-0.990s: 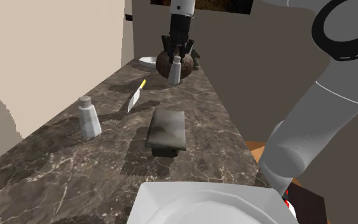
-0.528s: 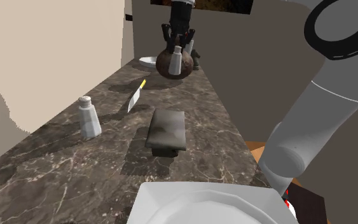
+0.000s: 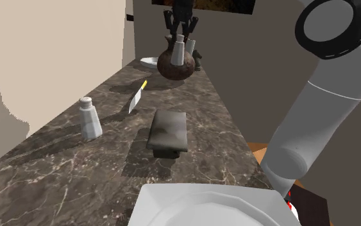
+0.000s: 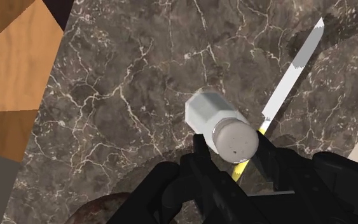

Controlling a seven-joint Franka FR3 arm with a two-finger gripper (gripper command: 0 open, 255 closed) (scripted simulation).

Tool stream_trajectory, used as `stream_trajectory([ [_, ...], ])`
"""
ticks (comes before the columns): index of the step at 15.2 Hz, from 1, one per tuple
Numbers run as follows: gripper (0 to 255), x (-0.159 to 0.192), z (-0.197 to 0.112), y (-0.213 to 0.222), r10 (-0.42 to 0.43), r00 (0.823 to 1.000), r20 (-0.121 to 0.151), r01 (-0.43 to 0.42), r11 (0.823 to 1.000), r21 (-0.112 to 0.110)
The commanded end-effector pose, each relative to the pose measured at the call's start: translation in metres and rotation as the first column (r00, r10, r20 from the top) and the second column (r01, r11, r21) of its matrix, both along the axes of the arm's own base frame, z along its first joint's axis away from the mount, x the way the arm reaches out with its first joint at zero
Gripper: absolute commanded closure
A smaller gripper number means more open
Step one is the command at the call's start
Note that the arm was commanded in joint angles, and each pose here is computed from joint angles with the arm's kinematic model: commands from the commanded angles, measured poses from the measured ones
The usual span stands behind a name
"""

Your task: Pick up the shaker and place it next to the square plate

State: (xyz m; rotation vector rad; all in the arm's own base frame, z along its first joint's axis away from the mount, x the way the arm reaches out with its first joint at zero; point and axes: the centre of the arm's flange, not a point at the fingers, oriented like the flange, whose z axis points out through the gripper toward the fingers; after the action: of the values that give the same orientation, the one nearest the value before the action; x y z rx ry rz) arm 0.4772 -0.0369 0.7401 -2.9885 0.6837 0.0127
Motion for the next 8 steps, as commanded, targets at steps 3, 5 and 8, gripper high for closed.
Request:
stream_trajectory([
  [3, 255, 0.0, 0.021, 0.0, 0.0, 1.0, 0.0, 0.0, 1.0, 0.0],
  [5, 255, 0.0, 0.027, 0.0, 0.0, 1.0, 0.0, 0.0, 1.0, 0.0],
  [8, 255, -0.013, 0.027, 0.037, 0.0, 1.0, 0.0, 0.0, 1.0, 0.0],
])
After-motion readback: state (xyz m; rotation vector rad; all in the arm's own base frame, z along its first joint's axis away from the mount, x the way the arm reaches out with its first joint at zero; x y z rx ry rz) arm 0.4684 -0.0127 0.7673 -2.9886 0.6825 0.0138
